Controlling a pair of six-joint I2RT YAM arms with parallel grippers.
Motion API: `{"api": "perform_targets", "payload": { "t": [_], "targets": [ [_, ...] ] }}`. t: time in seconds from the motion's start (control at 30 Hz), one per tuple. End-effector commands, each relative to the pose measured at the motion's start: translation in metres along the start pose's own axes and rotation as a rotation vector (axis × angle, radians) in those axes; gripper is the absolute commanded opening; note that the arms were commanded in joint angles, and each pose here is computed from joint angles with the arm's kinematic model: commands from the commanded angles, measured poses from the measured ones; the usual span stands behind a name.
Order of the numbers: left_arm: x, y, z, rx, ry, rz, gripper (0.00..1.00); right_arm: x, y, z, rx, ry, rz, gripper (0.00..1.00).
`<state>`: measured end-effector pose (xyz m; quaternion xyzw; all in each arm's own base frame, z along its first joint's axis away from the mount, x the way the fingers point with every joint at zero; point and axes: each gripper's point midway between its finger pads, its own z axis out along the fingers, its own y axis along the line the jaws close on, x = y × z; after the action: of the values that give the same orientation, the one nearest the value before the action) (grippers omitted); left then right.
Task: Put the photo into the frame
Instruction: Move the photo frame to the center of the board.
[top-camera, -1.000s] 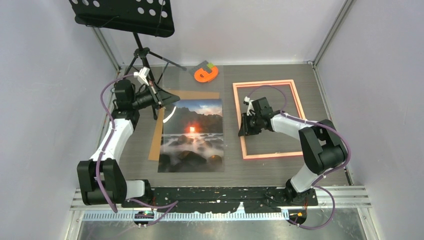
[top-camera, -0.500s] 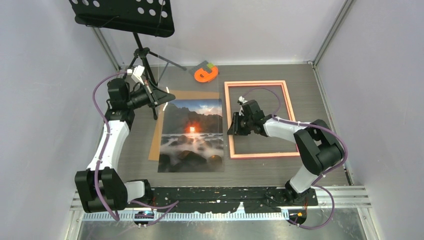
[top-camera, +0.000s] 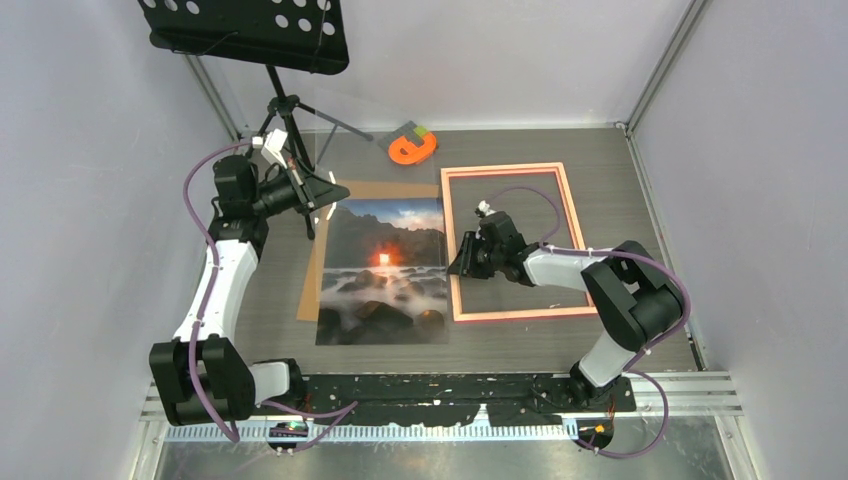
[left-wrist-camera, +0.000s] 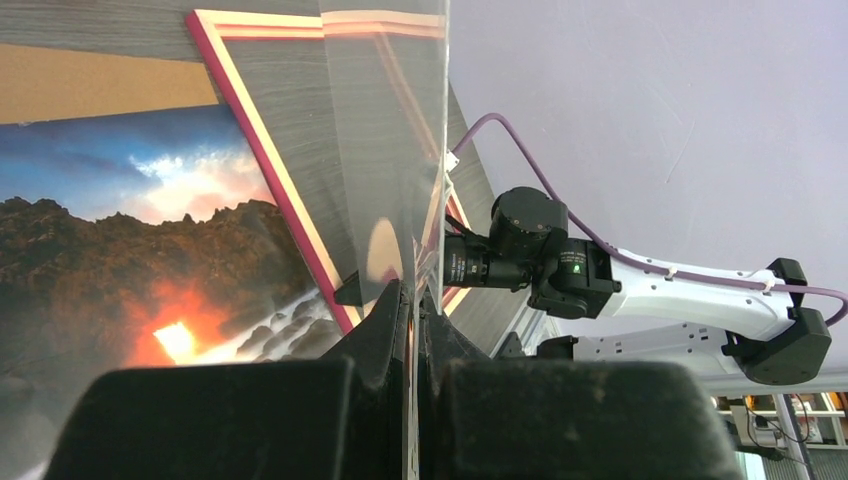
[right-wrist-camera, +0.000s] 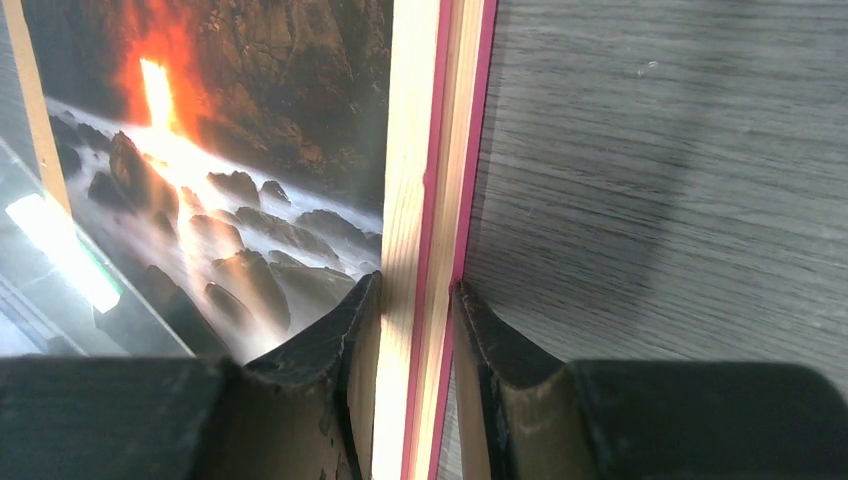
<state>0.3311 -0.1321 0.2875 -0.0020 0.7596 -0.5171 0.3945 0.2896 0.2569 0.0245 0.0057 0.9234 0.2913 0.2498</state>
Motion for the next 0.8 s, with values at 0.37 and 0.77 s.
{"api": "perform_targets", "payload": {
  "t": [0.37,0.77],
  "targets": [
    [-0.023,-0.011,0.006,0.092,-0.096,-0.005,0.00,-0.050,-0.010,-0.026,0.064,-0.140,-0.036,0.85],
    [-0.017,-0.026,0.034,0.162,-0.095,-0.085,0.00,-0.156,-0.097,-0.152,0.377,-0.433,-0.205,0.86]
  ]
}}
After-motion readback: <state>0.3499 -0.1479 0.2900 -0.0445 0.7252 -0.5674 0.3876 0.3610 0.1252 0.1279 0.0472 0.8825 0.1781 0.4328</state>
